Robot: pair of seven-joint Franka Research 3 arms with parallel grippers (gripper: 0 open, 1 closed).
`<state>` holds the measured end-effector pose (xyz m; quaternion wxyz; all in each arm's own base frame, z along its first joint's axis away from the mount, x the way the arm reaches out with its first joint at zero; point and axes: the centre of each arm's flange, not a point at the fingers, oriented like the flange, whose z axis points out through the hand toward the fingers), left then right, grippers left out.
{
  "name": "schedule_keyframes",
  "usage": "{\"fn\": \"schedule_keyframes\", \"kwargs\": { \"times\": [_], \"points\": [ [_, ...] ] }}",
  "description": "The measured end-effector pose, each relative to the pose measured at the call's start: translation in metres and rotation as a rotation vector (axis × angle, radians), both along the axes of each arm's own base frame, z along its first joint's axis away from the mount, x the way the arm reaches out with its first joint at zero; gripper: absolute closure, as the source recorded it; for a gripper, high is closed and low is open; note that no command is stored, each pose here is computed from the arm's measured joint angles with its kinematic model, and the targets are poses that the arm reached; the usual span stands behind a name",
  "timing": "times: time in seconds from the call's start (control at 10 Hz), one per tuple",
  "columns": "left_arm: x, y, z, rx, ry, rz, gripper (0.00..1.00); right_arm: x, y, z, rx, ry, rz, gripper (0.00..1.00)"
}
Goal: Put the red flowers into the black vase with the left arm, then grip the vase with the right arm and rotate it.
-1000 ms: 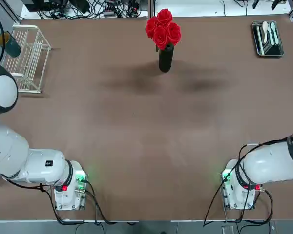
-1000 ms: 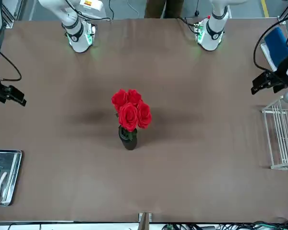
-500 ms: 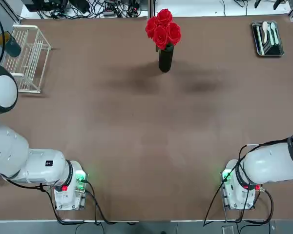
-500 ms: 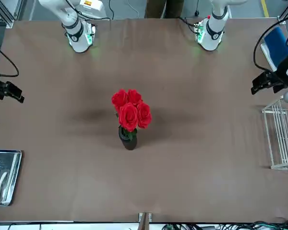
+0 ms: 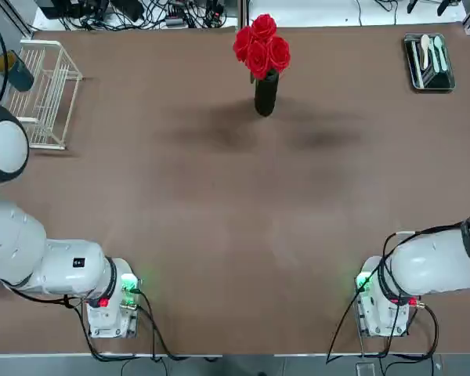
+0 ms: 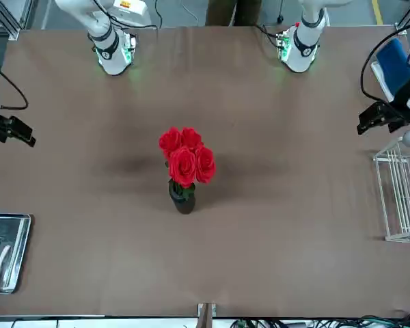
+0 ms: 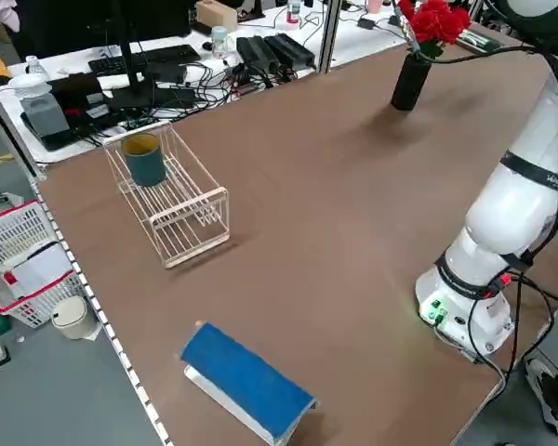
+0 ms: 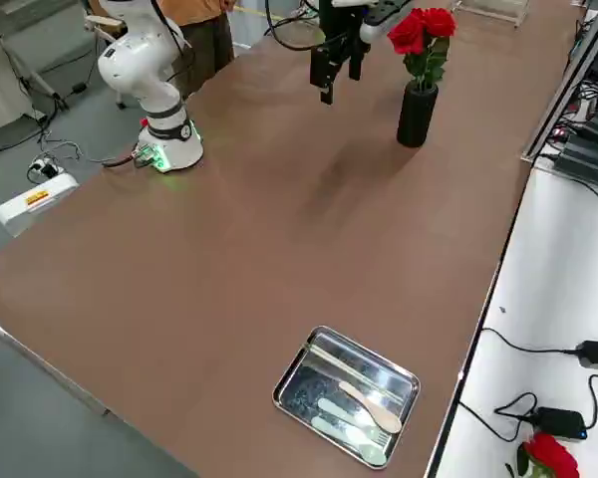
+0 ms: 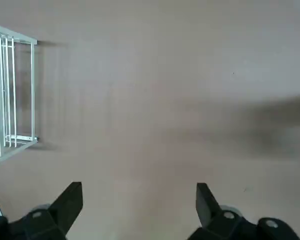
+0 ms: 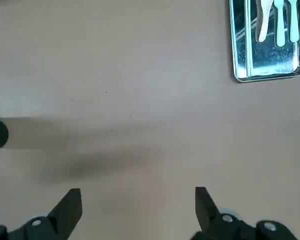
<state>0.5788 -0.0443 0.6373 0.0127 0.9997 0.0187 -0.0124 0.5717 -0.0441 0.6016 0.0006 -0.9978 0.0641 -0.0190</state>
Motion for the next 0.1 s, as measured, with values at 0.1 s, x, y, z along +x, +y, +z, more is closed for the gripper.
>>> {"fn": "schedule_keyframes", "kwargs": {
  "times": [0.1],
  "points": [
    [0.0000,-0.0001,-0.0001,0.000,0.000,0.000,0.00,0.0007,0.0033,0.0003,0.000,-0.004,0.007,0.00]
  ]
}}
